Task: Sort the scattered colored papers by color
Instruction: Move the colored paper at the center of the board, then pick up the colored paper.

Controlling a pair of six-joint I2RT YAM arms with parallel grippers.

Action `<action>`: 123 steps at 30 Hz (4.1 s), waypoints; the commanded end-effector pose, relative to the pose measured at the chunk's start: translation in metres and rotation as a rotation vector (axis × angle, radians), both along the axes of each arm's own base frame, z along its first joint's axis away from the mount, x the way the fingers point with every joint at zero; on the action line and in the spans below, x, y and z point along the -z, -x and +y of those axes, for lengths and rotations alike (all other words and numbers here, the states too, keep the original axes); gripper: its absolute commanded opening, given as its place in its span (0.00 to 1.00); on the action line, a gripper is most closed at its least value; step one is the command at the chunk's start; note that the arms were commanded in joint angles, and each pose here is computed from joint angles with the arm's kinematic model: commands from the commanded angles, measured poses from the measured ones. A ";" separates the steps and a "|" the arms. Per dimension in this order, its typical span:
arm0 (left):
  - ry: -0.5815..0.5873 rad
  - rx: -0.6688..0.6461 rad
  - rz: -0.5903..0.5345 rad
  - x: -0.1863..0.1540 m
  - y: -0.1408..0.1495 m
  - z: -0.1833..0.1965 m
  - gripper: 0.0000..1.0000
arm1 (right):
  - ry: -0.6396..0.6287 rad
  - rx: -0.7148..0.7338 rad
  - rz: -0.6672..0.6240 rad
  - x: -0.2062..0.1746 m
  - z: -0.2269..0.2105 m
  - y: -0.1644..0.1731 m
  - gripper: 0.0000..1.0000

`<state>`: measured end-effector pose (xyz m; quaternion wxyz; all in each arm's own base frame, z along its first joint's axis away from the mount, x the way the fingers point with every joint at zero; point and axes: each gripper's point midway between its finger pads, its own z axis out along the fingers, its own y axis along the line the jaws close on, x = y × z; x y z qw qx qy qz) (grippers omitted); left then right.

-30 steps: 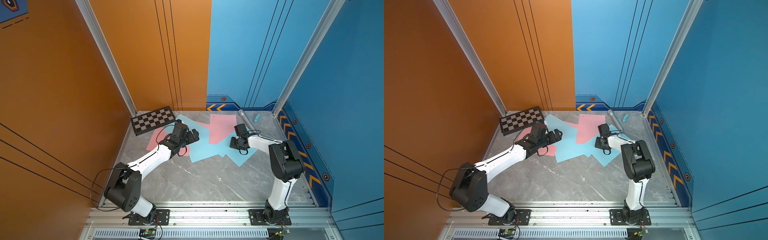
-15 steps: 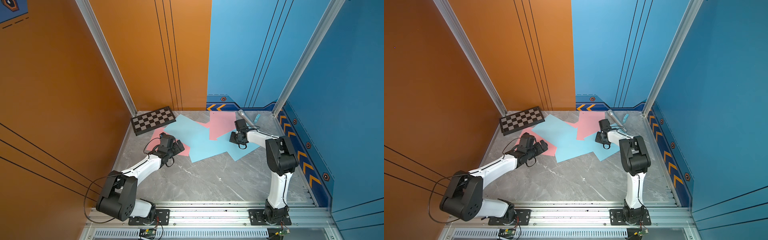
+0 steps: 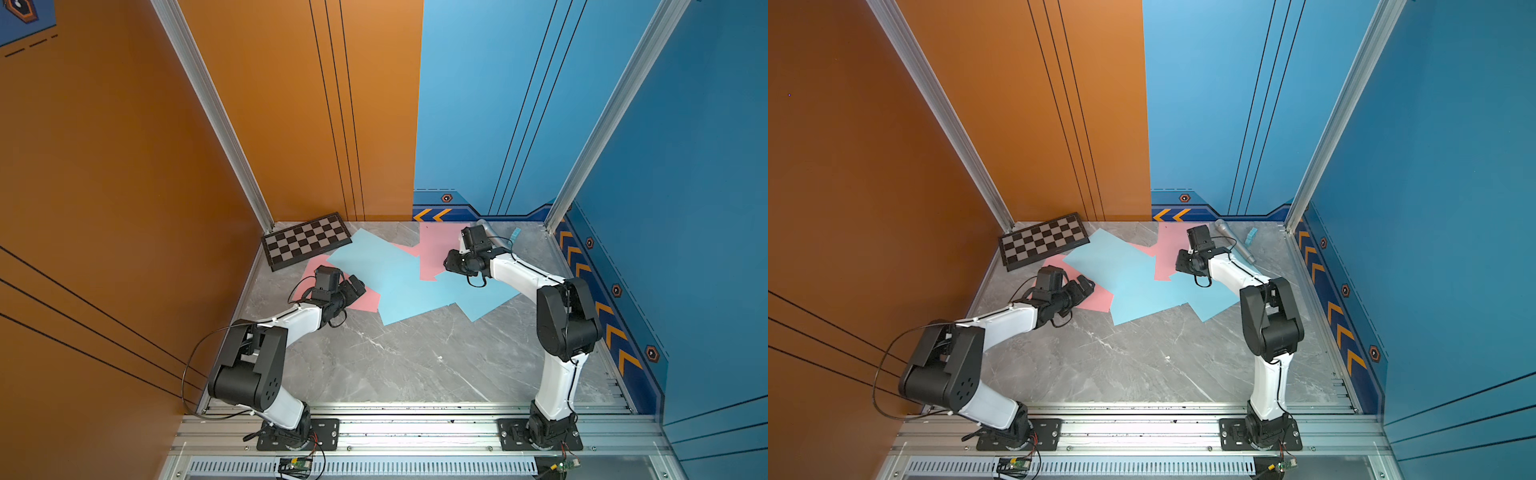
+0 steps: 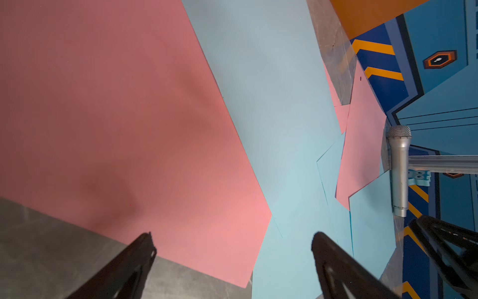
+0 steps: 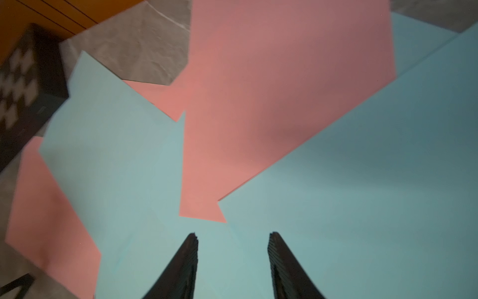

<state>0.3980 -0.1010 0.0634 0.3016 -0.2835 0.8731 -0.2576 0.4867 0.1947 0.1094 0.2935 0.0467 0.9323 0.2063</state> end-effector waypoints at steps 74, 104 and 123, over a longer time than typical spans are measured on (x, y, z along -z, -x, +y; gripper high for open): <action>0.301 -0.013 0.014 0.002 -0.080 -0.035 0.98 | -0.275 -0.540 0.196 0.053 0.155 -0.028 0.88; 0.245 0.014 -0.055 -0.030 -0.097 -0.022 0.39 | -0.229 -0.469 0.208 0.061 0.136 -0.035 0.85; 0.260 0.065 -0.034 -0.029 -0.082 -0.038 0.00 | -0.211 -0.386 0.151 0.024 0.103 -0.051 0.85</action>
